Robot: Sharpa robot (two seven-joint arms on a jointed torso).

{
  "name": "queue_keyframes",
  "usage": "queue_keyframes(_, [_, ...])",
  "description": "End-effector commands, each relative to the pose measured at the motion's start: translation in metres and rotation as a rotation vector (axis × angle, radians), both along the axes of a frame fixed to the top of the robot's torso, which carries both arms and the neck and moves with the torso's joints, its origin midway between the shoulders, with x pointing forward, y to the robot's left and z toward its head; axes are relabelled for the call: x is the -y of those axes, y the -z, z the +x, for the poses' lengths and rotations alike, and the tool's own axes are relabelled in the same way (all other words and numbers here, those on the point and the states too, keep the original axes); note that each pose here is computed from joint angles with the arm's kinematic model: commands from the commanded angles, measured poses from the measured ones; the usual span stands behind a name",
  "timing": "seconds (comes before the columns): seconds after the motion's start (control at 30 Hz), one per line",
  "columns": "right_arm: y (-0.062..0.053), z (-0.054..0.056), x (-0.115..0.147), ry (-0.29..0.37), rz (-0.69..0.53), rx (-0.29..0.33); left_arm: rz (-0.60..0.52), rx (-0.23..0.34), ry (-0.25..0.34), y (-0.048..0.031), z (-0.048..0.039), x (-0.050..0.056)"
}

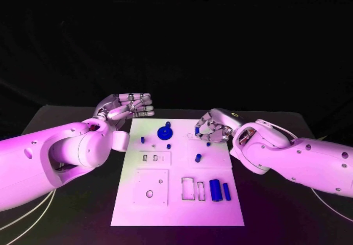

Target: Assemble the parts on the task board

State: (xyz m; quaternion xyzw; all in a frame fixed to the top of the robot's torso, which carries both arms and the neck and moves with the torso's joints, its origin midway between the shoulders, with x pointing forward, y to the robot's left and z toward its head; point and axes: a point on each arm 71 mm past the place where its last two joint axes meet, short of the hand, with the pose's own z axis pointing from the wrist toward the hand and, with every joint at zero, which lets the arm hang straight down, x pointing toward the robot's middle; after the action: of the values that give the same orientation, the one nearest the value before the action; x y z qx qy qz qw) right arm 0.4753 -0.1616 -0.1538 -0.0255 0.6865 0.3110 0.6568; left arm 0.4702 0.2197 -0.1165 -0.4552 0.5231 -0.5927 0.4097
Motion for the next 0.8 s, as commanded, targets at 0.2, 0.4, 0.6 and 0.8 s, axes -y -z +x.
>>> queue_keyframes(0.2, [0.005, -0.018, -0.052, -0.110, -0.108, 0.002, -0.003, 0.004, 0.025, 0.0002, 0.0014, 0.004])
queue_keyframes(0.4, [0.017, -0.021, -0.075, -0.146, -0.126, 0.001, -0.004, 0.002, 0.030, 0.0012, 0.0025, 0.008])
queue_keyframes(0.6, [0.032, -0.024, -0.094, -0.174, -0.140, -0.012, -0.003, 0.000, 0.029, 0.0021, 0.0038, 0.008])
queue_keyframes(0.8, [0.043, -0.025, -0.107, -0.192, -0.155, -0.021, -0.003, 0.000, 0.032, 0.0023, 0.0040, 0.009])
